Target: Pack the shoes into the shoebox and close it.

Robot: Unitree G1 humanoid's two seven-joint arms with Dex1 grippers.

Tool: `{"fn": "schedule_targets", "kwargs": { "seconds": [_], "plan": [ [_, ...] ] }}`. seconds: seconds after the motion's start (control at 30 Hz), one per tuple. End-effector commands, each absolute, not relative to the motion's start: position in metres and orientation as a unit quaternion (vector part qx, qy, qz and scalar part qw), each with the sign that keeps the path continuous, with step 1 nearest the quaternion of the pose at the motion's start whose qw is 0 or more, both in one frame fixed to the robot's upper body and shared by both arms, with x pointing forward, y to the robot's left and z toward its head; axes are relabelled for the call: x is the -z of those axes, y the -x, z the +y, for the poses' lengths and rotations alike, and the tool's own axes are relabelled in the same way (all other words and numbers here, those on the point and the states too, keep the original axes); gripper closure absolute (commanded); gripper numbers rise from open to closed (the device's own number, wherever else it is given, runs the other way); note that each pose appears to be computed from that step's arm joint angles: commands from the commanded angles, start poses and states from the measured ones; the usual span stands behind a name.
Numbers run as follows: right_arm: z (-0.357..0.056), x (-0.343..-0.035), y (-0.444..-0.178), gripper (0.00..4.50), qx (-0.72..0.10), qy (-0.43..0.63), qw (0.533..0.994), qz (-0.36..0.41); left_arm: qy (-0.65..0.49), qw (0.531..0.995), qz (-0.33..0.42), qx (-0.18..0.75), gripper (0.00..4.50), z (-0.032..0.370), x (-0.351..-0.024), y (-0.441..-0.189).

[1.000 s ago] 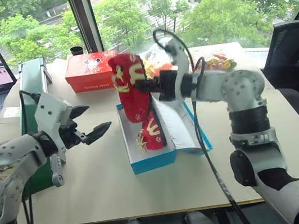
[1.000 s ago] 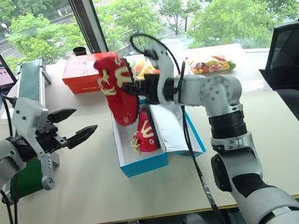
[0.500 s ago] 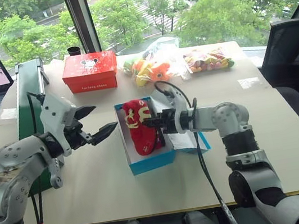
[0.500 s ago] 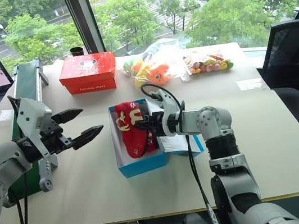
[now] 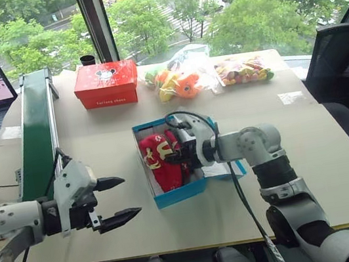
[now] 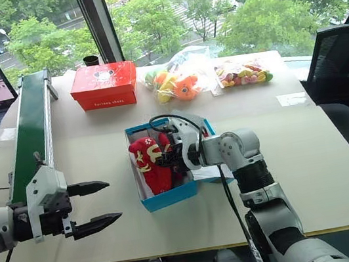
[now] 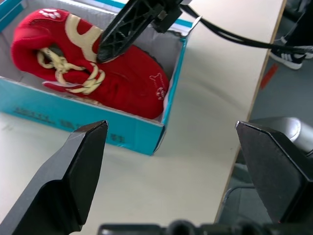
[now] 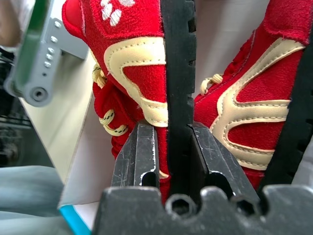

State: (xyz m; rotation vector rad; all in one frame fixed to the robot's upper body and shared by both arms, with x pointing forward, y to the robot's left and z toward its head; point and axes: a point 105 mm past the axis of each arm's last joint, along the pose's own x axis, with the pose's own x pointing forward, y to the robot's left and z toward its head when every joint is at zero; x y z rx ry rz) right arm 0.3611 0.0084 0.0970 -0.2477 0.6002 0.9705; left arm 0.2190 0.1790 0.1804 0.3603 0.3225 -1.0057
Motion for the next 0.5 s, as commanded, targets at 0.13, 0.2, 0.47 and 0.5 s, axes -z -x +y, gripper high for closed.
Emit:
{"fn": "schedule_targets", "kwargs": {
  "seconds": [0.13,0.2,0.47,0.5],
  "plan": [
    [-0.016,-0.082,-0.374,0.53,-0.413,0.136,0.847,0.308,-0.182,0.848,0.134,0.479,0.00,0.175,-0.189,-0.215],
    [-0.015,-0.101,-0.379,0.19,-0.411,0.120,0.857,0.286,-0.183,0.847,0.135,0.481,0.00,0.175,-0.189,-0.214],
    [-0.011,-0.200,-0.363,0.09,-0.488,-0.003,0.845,0.216,-0.203,0.836,0.144,0.488,0.00,0.180,-0.191,-0.222],
    [-0.014,-0.210,-0.358,0.09,-0.500,-0.004,0.841,0.205,-0.206,0.834,0.144,0.492,0.00,0.180,-0.191,-0.224]
  ]
}}
